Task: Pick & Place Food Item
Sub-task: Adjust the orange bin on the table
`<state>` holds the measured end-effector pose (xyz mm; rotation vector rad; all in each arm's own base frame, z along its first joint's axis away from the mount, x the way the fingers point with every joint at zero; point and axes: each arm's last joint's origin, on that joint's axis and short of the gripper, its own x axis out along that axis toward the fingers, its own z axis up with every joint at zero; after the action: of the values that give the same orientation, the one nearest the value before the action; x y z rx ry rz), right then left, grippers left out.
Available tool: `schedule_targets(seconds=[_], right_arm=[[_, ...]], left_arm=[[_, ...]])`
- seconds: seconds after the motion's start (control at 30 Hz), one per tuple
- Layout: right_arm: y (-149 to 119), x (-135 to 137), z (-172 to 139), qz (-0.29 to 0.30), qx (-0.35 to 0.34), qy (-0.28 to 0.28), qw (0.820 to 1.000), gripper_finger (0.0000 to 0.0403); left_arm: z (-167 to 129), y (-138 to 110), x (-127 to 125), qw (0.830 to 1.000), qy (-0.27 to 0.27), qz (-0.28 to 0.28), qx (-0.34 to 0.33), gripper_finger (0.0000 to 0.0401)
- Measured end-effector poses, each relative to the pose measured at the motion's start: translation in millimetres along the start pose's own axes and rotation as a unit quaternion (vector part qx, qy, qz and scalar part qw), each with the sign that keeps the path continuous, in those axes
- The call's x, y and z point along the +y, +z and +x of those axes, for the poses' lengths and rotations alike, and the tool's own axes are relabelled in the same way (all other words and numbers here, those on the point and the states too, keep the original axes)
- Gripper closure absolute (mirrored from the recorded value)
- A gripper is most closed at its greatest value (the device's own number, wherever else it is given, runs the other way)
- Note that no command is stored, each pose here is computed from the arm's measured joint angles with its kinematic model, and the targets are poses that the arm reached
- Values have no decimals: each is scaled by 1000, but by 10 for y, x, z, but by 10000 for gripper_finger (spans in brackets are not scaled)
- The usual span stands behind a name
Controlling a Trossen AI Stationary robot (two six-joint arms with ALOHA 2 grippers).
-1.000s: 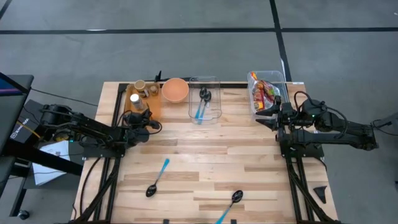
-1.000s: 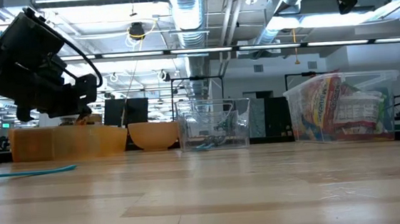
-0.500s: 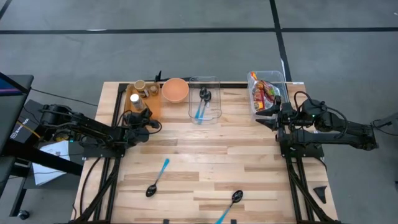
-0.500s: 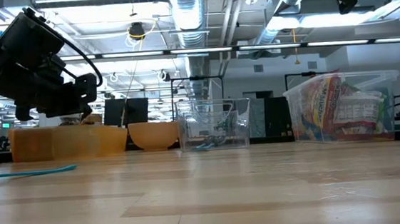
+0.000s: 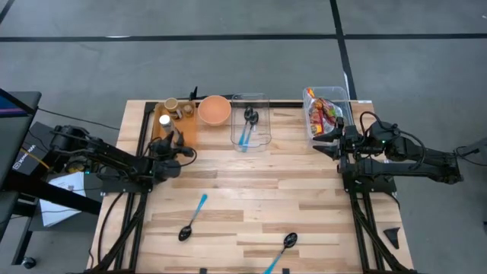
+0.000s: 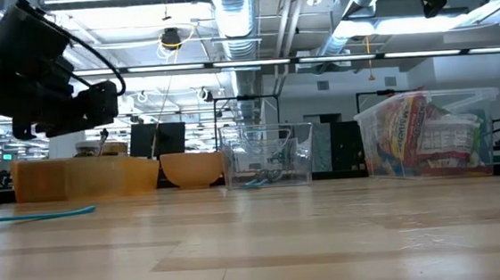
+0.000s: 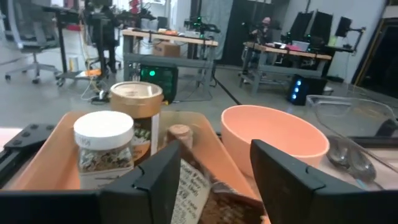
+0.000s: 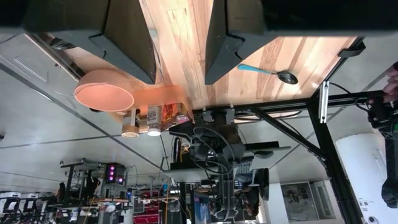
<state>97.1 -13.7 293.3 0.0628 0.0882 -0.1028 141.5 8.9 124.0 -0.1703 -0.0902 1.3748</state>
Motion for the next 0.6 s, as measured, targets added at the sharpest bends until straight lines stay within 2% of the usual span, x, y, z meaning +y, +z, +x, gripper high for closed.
schedule_targets(seconds=[0.17, 0.33, 0.4, 0.47, 0.53, 0.6], right_arm=[[1, 0, 0, 0, 0, 0, 1000, 269], [0, 0, -1, 0, 0, 0, 1000, 269], [1, 0, -1, 0, 0, 0, 1000, 269], [0, 0, 0, 0, 0, 0, 1000, 269], [0, 0, 0, 0, 0, 0, 1000, 269], [0, 0, 0, 0, 0, 0, 1000, 269]], left_arm=[[-32, 73, -69, 1000, -13, 12, -2, 209], [-64, 168, -148, 998, -45, 40, 3, 229], [-70, 195, -189, 994, -89, 61, 14, 239], [-80, 198, -235, 983, -161, 85, 30, 253], [-88, 181, -269, 968, -228, 91, 50, 272], [-91, 150, -280, 958, -263, 86, 72, 300]])
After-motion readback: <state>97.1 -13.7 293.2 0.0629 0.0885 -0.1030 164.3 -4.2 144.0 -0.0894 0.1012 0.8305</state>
